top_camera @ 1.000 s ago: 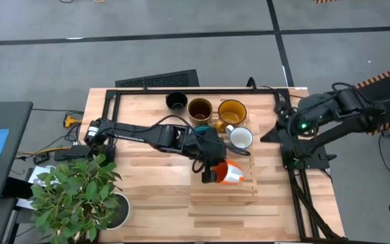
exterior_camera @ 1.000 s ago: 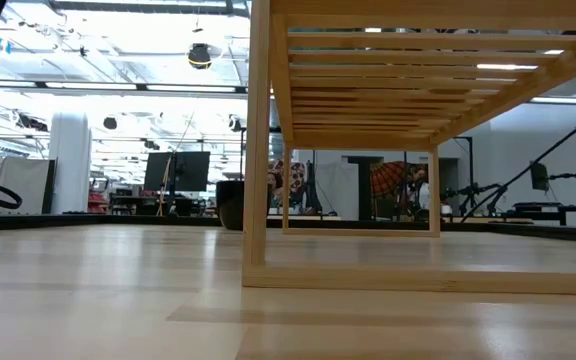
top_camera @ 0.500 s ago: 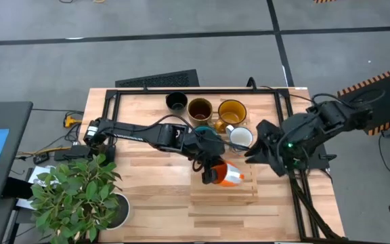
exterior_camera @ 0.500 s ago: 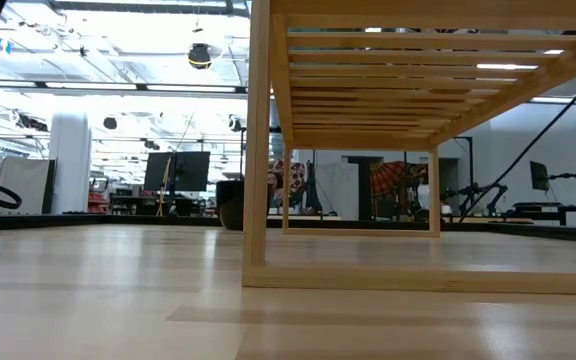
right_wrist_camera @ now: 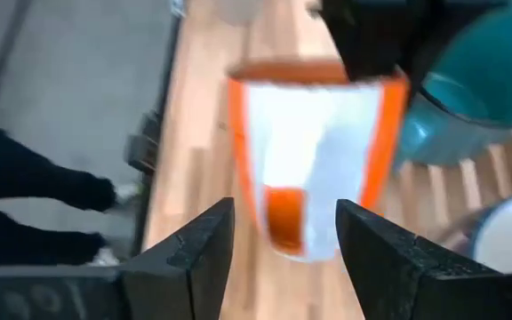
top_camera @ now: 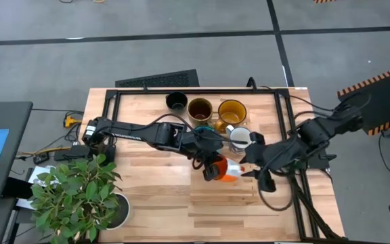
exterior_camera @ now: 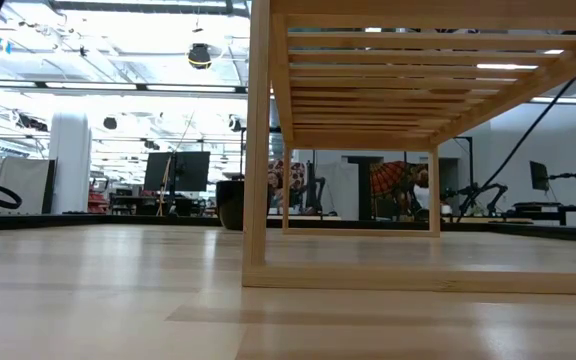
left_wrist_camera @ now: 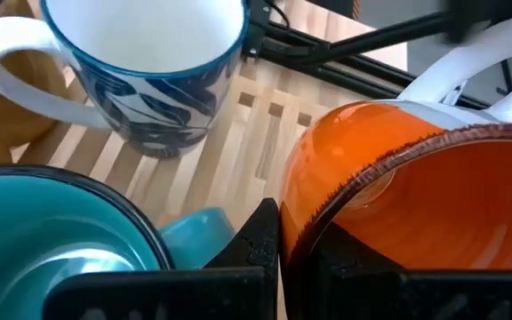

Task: Place coffee mugs
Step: Put the orange mug on the shelf

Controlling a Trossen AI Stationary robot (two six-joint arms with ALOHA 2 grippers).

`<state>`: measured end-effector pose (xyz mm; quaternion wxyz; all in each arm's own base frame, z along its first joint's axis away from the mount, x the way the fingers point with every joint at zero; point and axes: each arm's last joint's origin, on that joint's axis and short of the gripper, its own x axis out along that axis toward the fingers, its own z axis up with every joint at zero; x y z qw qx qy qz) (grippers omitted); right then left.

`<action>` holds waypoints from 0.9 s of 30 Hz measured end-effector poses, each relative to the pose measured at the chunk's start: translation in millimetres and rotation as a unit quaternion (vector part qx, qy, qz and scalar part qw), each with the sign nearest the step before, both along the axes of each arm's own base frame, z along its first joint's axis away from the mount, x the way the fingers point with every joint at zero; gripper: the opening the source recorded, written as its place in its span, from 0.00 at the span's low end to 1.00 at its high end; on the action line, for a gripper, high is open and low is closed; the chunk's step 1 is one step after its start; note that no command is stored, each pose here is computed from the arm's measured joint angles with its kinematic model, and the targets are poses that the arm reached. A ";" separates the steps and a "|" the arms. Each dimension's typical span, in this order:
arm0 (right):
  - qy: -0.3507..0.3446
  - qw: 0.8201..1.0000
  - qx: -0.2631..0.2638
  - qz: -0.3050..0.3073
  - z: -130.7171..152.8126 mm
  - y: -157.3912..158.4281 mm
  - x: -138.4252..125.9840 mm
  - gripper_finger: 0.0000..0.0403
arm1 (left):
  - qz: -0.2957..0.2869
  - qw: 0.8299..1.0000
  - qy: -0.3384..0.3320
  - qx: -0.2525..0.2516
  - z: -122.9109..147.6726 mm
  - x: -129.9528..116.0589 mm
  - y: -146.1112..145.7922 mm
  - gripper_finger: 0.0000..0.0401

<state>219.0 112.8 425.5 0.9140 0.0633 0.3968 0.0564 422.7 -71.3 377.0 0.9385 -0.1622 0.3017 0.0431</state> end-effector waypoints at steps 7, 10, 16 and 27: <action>0.021 1.000 -0.015 -0.018 -8.2 2.3 6.7 0.51 | 0.001 1.000 -0.001 -0.001 0.3 0.0 0.2 0.00; 0.024 0.999 -0.014 -0.037 -10.6 3.5 10.0 0.44 | 0.009 1.000 -0.004 0.003 0.7 0.3 0.9 0.01; 0.023 0.998 -0.018 -0.061 -12.1 3.9 11.5 0.19 | 0.010 1.000 -0.012 0.002 2.0 1.4 2.0 0.03; 0.024 0.998 -0.005 -0.055 -10.9 4.8 9.3 0.19 | -0.018 0.999 -0.028 0.039 10.0 -2.2 3.6 0.13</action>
